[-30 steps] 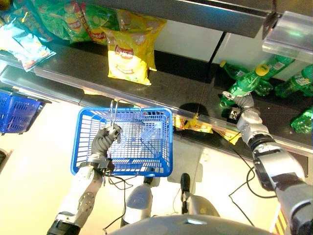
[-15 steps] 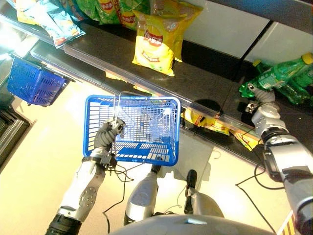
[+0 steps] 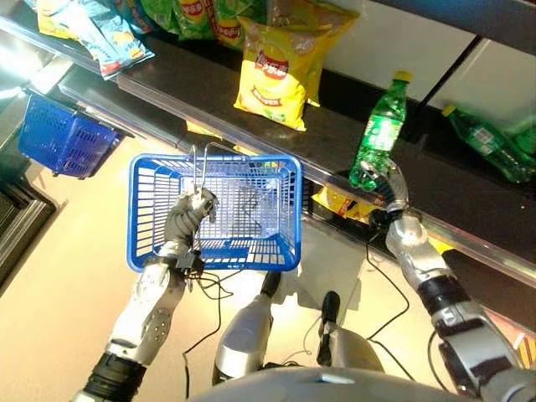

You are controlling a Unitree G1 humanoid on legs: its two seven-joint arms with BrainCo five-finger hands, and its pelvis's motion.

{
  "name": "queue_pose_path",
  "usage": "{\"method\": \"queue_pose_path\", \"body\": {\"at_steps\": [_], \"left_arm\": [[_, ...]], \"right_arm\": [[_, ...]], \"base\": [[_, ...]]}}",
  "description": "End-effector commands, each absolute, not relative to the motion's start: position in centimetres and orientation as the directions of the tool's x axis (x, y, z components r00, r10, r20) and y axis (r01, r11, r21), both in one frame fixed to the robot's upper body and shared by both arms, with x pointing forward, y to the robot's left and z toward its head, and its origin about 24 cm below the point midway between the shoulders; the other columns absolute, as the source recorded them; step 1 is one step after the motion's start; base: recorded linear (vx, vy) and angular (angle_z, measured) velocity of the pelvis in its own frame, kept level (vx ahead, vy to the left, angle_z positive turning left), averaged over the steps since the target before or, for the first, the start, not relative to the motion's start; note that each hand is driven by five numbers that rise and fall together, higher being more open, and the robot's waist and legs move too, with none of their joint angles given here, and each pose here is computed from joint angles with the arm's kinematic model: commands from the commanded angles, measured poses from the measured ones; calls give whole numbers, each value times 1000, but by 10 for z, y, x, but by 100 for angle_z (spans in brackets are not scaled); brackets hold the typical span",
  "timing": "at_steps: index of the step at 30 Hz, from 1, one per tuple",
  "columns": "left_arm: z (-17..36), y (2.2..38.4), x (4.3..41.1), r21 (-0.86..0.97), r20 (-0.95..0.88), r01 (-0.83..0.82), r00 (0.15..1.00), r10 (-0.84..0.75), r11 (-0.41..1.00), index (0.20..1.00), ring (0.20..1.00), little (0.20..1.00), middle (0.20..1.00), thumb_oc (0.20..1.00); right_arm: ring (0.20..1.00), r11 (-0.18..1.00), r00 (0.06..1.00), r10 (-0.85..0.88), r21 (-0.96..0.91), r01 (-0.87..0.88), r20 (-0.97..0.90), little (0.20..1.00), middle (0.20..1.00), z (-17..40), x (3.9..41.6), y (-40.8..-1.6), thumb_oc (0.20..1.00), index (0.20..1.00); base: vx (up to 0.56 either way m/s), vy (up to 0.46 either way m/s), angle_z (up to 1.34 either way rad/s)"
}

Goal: Pick up the snacks into the basket

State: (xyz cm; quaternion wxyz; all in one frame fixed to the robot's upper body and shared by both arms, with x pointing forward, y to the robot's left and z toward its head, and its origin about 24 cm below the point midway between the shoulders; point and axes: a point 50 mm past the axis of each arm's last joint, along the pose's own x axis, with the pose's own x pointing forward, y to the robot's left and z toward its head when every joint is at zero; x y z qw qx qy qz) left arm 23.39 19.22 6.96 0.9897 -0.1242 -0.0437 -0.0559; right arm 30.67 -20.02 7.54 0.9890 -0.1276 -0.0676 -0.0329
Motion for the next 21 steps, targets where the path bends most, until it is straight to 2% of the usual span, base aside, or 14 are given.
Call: {"method": "queue_pose_path", "body": {"at_steps": [1,4,8,9,11,16,21], "left_arm": [[132,180,235,-181,438,256,885,-155,949,200,200,200,200,200],[144,160,245,-154,479,338,848,-229,929,200,200,200,200,200],[154,136,252,-133,507,434,802,-315,891,200,200,200,200,200],[163,123,253,-126,535,488,766,-356,864,200,200,200,200,200],[168,115,253,-115,548,521,743,-384,846,200,200,200,200,200],[179,87,251,-149,584,625,681,-442,766,200,200,200,200,200],[188,74,251,-174,605,651,662,-442,739,200,200,200,200,200]], "right_arm": [[200,931,854,239,-358,-66,463,200,200,144,302,-164,200,200],[200,838,830,422,-506,-204,364,200,200,130,301,-135,200,200],[200,741,816,535,-585,-329,220,200,200,103,304,-107,200,200],[200,721,818,557,-573,-389,145,200,200,87,309,-92,200,200],[200,687,809,577,-602,-407,112,200,200,83,314,-81,200,200],[200,761,868,493,-510,-401,53,200,200,67,330,-62,200,200],[200,802,888,460,-425,-420,-10,200,200,50,328,-45,200,200]], "base": [[-25,-31,0],[-44,-28,23],[-50,-23,30],[-68,-24,20],[-67,-23,26],[-66,-1,26],[-19,8,33]]}}
